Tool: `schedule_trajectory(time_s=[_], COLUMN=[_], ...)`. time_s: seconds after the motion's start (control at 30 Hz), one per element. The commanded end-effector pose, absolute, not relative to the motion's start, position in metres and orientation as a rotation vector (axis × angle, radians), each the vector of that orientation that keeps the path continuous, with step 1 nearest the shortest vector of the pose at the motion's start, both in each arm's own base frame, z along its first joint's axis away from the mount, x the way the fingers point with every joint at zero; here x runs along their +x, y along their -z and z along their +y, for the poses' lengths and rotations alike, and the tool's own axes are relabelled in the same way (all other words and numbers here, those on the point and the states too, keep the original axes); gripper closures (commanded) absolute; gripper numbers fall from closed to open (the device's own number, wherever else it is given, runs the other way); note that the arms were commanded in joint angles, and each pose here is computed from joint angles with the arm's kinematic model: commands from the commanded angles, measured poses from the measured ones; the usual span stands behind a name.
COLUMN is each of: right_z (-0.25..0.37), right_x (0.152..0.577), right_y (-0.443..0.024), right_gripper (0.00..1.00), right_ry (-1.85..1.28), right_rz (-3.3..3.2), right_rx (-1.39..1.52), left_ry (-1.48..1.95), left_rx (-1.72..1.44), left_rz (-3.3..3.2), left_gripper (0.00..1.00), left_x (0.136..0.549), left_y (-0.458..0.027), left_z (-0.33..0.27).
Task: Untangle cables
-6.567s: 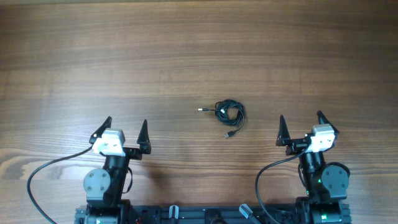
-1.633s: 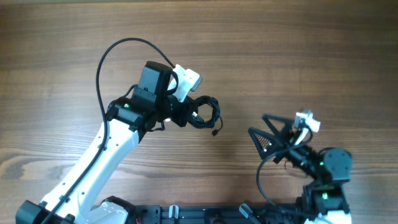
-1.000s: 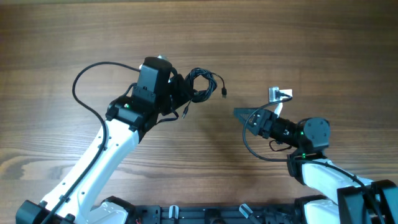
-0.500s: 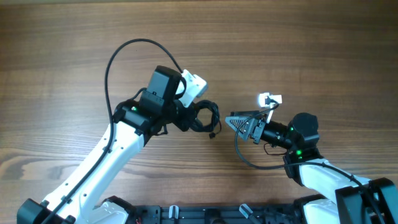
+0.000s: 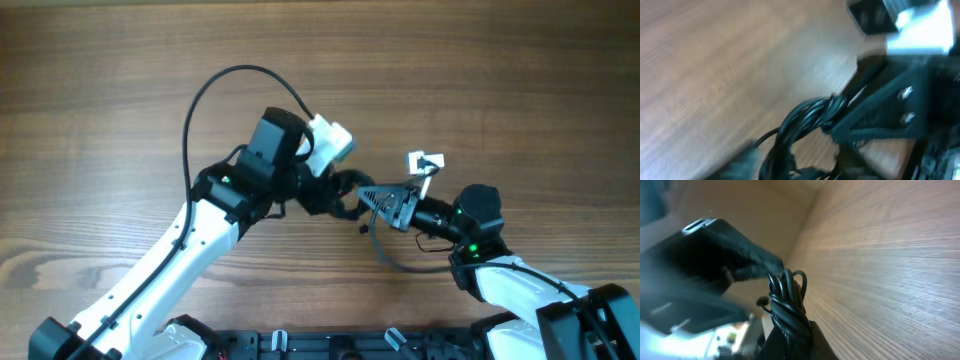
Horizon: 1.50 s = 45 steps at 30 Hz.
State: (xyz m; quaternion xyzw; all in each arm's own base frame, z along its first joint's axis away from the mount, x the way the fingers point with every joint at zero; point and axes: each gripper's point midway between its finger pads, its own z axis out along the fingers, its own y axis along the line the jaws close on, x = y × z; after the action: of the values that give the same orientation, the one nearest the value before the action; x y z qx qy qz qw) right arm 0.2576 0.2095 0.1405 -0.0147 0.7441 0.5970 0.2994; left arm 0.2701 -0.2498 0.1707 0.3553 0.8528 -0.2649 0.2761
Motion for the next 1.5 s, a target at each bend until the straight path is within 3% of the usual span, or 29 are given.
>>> schedule_trajectory(time_s=[0.0, 0.07, 0.17, 0.2, 0.27, 0.3, 0.4, 0.43, 0.47, 0.5, 0.67, 0.73, 0.8, 1.17, 1.3, 1.47], right_z=[0.193, 0.187, 0.186, 0.186, 0.186, 0.186, 0.187, 0.187, 0.188, 0.188, 0.190, 0.193, 0.195, 0.195, 0.195, 0.195], right_x=[0.285, 0.293, 0.297, 0.297, 0.296, 0.297, 0.296, 0.296, 0.295, 0.294, 0.292, 0.287, 0.286, 0.285, 0.284, 0.283], right_y=[-0.138, -0.139, -0.153, -0.156, -0.155, -0.155, -0.155, -0.155, -0.155, -0.155, -0.156, -0.156, -0.156, -0.156, -0.153, -0.140], right_gripper=[0.96, 0.96, 0.96, 0.95, 0.96, 0.96, 0.96, 0.96, 0.96, 0.96, 0.96, 0.96, 0.96, 0.96, 0.96, 0.96], right_ry=[-1.576, -1.602, -1.622, -1.625, -1.625, -1.621, -1.621, -1.623, -1.622, -1.612, -1.589, -1.578, -1.584, -1.567, -1.560, -1.563], right_rz=[1.966, 1.941, 1.873, 1.864, 1.866, 1.865, 1.867, 1.869, 1.871, 1.873, 1.874, 1.881, 1.885, 1.883, 1.893, 1.955], right_rx=[0.334, 0.493, 0.480, 0.472, 0.470, 0.465, 0.457, 0.454, 0.440, 0.414, 0.346, 0.271, 0.254, 0.216, 0.214, 0.279], left_ry=[0.914, 0.978, 0.962, 0.956, 0.948, 0.940, 0.792, 0.753, 0.740, 0.756, 0.813, 0.849, 0.891, 0.947, 0.964, 1.119], left_rx=[0.414, 0.150, 0.099, 0.092, 0.096, 0.094, -0.059, -0.182, -0.315, -0.446, -0.854, -1.113, -1.245, -1.231, -1.190, -0.405], left_rz=[2.345, 2.416, 2.517, 2.558, 2.600, 2.612, 2.608, 2.608, 2.606, 2.609, 2.585, 2.540, 2.529, 2.475, 2.474, 2.450], left_gripper=[0.00, 0.00, 0.00, 0.05, 0.32, 0.35, 0.35, 0.30, 0.17, 0.16, 0.23, 0.21, 0.30, 0.96, 0.96, 0.96], left_x=[0.298, 0.306, 0.293, 0.288, 0.281, 0.281, 0.296, 0.301, 0.305, 0.306, 0.304, 0.305, 0.305, 0.318, 0.320, 0.326], left_y=[-0.209, -0.208, -0.193, -0.186, -0.178, -0.175, -0.168, -0.165, -0.164, -0.162, -0.158, -0.154, -0.150, -0.157, -0.160, -0.199], left_z=[-0.240, -0.227, -0.221, -0.221, -0.223, -0.223, -0.205, -0.197, -0.189, -0.184, -0.180, -0.180, -0.185, -0.190, -0.193, -0.242])
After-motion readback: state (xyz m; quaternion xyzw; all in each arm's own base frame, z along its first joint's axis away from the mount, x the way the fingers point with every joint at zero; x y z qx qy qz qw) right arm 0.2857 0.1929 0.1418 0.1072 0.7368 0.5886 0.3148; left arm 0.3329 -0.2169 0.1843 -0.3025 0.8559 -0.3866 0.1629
